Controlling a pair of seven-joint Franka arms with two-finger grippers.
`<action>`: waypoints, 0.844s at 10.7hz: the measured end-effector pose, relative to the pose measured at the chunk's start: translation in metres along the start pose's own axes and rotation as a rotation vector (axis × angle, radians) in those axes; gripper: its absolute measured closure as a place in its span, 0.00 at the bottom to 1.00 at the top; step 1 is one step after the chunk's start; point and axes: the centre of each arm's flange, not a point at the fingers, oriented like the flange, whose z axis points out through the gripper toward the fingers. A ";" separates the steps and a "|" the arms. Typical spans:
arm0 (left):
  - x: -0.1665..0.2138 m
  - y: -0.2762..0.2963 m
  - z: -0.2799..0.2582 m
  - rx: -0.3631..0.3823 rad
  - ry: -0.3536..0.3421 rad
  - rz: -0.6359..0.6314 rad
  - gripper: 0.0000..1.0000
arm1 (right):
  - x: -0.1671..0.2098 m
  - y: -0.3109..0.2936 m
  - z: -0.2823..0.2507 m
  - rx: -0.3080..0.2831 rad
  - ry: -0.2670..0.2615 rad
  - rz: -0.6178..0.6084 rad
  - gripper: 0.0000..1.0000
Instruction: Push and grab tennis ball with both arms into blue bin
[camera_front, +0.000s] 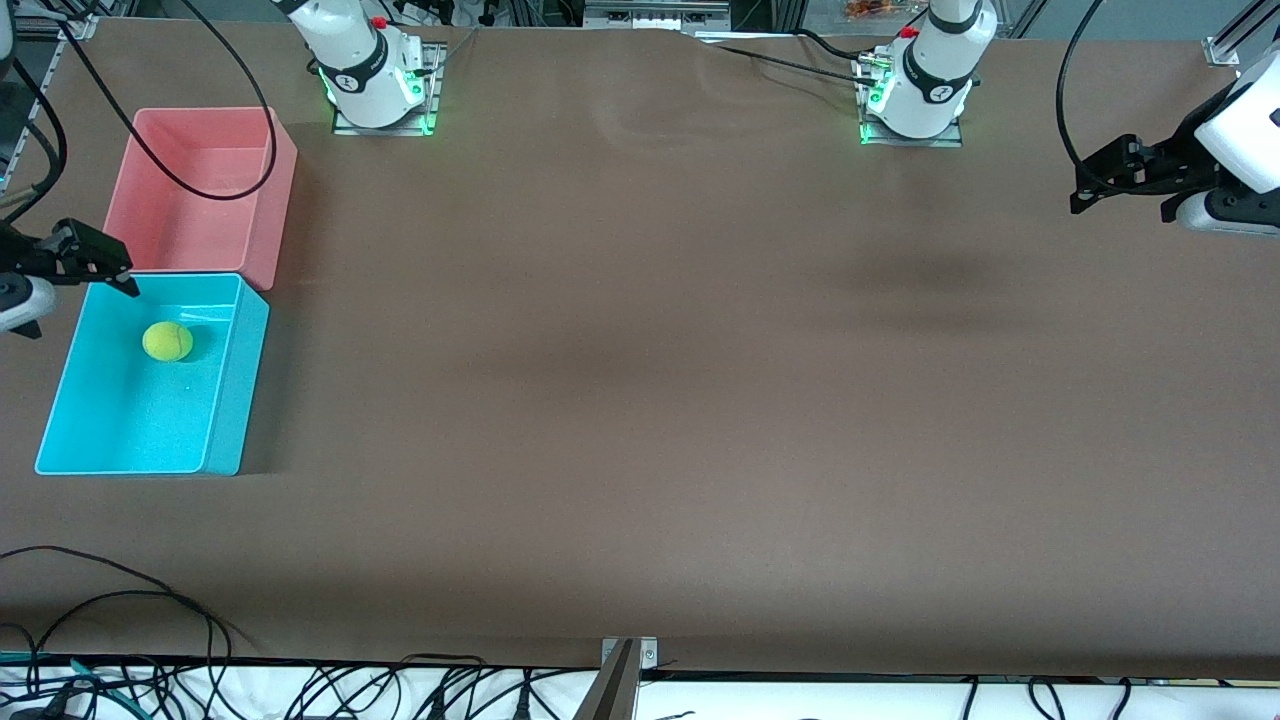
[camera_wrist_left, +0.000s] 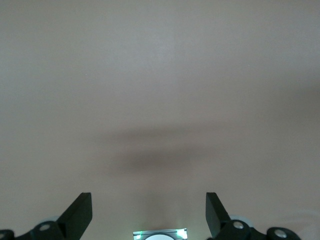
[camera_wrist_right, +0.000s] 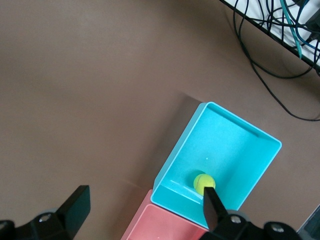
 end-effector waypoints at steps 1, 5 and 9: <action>0.000 0.000 0.000 0.000 0.000 0.000 0.00 | -0.008 0.000 -0.003 0.012 0.000 0.019 0.00; 0.000 0.000 0.000 0.000 0.000 0.000 0.00 | -0.030 -0.007 -0.011 0.013 -0.012 0.067 0.00; 0.000 0.000 0.000 0.000 0.000 0.001 0.00 | -0.048 -0.021 -0.030 0.004 0.004 0.200 0.00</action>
